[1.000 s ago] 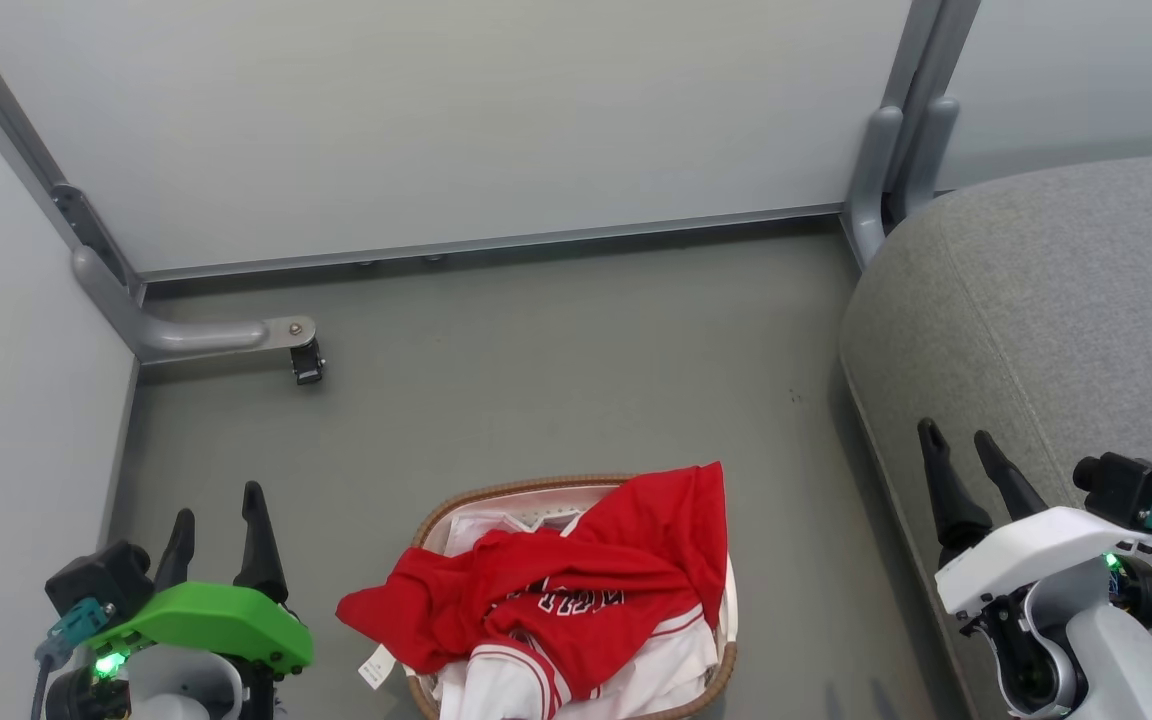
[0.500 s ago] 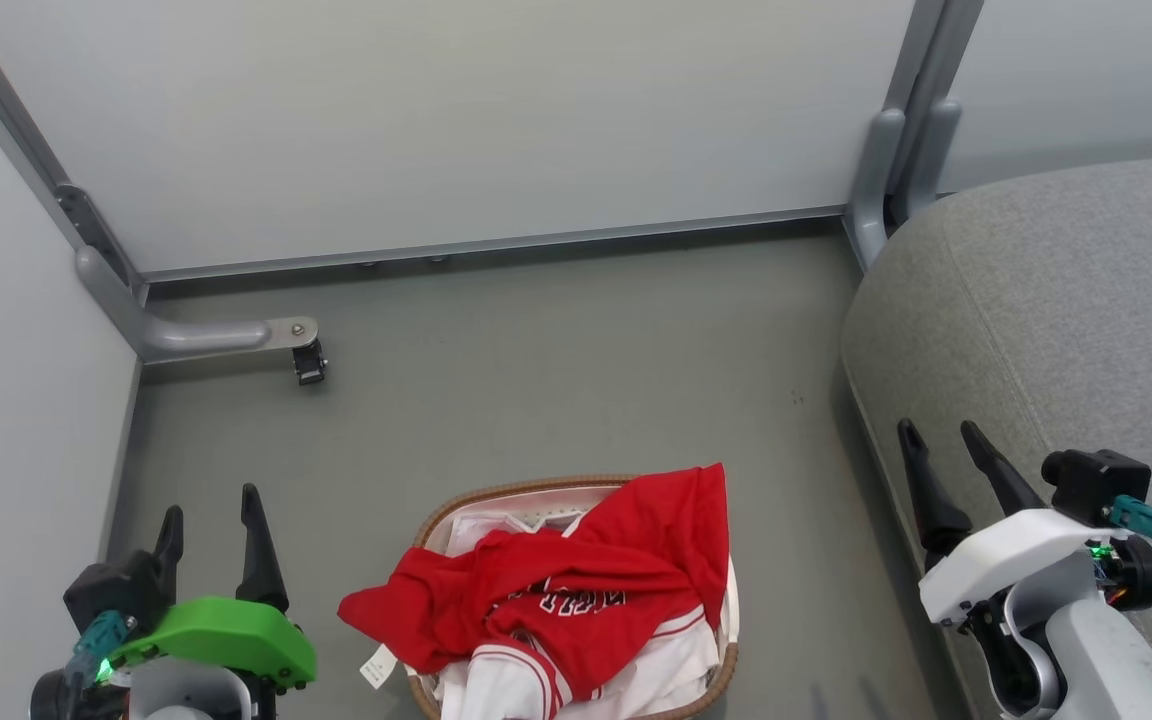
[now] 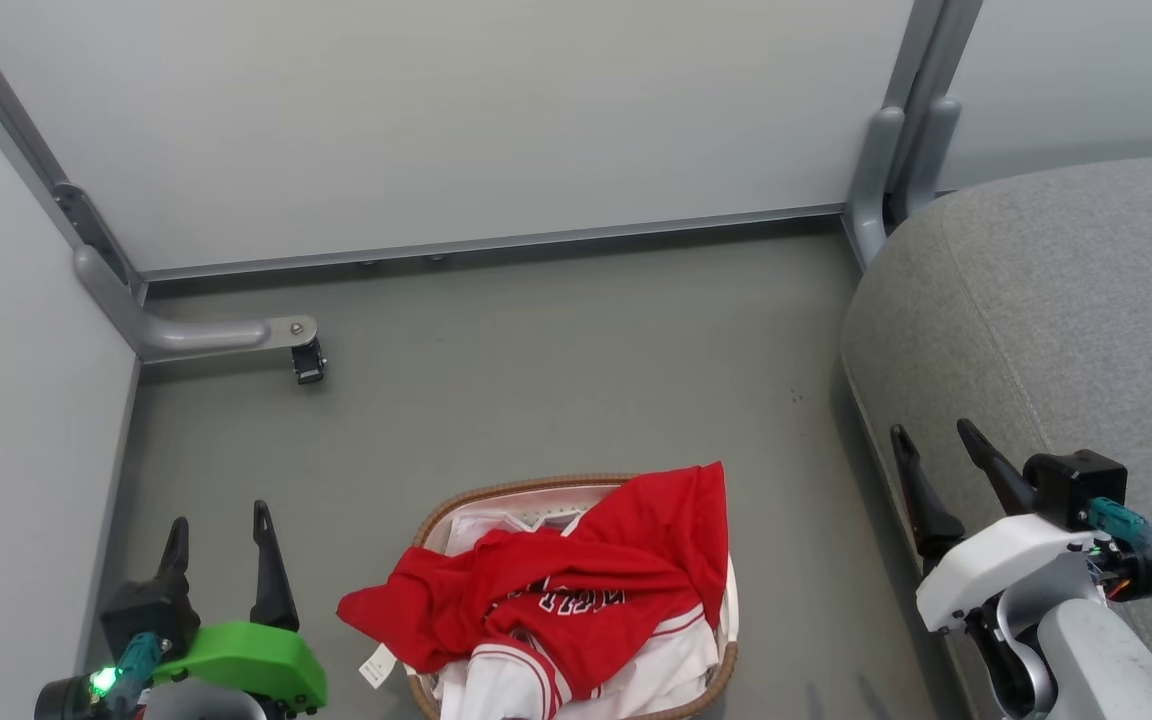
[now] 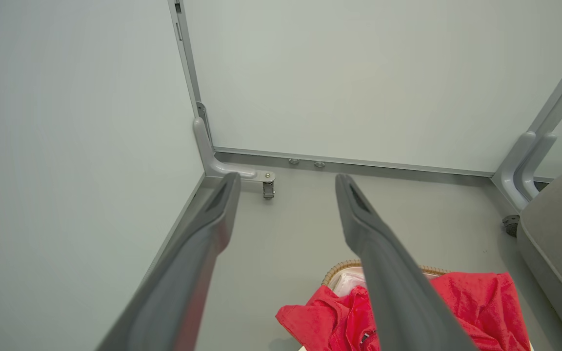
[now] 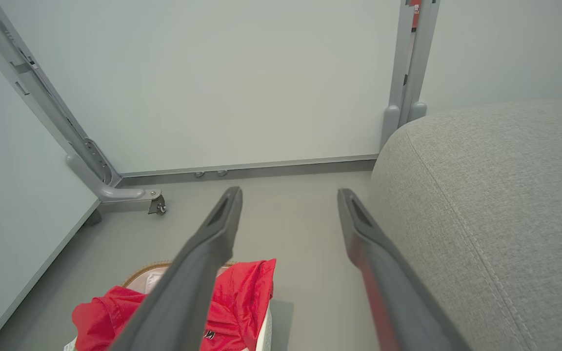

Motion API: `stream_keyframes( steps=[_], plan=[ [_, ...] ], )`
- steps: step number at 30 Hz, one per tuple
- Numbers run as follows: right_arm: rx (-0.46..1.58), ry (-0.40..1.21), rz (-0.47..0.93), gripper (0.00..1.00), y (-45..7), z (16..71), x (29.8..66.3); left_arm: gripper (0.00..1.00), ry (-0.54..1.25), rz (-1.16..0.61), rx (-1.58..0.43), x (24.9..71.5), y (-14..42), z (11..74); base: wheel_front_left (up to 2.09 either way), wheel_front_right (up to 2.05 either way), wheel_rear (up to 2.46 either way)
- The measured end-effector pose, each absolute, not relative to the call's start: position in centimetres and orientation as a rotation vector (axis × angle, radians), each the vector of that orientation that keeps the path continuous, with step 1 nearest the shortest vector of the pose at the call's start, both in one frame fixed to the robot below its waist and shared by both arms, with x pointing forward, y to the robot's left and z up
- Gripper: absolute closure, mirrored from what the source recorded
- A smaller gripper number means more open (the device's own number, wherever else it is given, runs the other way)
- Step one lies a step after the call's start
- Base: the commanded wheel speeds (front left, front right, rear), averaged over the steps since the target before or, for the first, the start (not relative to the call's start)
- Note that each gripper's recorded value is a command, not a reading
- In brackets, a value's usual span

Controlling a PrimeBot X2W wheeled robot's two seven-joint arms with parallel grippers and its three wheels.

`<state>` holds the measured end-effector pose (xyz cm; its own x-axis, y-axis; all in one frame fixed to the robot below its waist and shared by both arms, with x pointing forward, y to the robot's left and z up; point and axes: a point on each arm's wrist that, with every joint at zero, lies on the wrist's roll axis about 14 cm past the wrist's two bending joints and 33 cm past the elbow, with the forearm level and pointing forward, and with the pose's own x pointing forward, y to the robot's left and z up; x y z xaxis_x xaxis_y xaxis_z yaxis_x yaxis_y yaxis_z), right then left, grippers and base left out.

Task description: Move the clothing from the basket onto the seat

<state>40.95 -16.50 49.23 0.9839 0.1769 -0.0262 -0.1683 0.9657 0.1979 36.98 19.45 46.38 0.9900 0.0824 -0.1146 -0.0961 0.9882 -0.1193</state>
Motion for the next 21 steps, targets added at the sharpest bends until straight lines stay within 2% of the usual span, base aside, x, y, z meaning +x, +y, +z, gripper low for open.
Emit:
stream_keyframes(
  steps=[9,21],
  plan=[
    [0.124,0.030,0.199,0.00,-16.1,49.3,41.5,0.00,0.106,0.059,-0.045,37.1,18.7,46.0,0.00,0.00,0.00],
    [0.041,-0.067,0.238,0.00,-15.7,51.5,46.1,0.00,0.210,-0.093,-0.014,40.2,14.0,41.7,0.00,0.00,0.00]
  ],
)
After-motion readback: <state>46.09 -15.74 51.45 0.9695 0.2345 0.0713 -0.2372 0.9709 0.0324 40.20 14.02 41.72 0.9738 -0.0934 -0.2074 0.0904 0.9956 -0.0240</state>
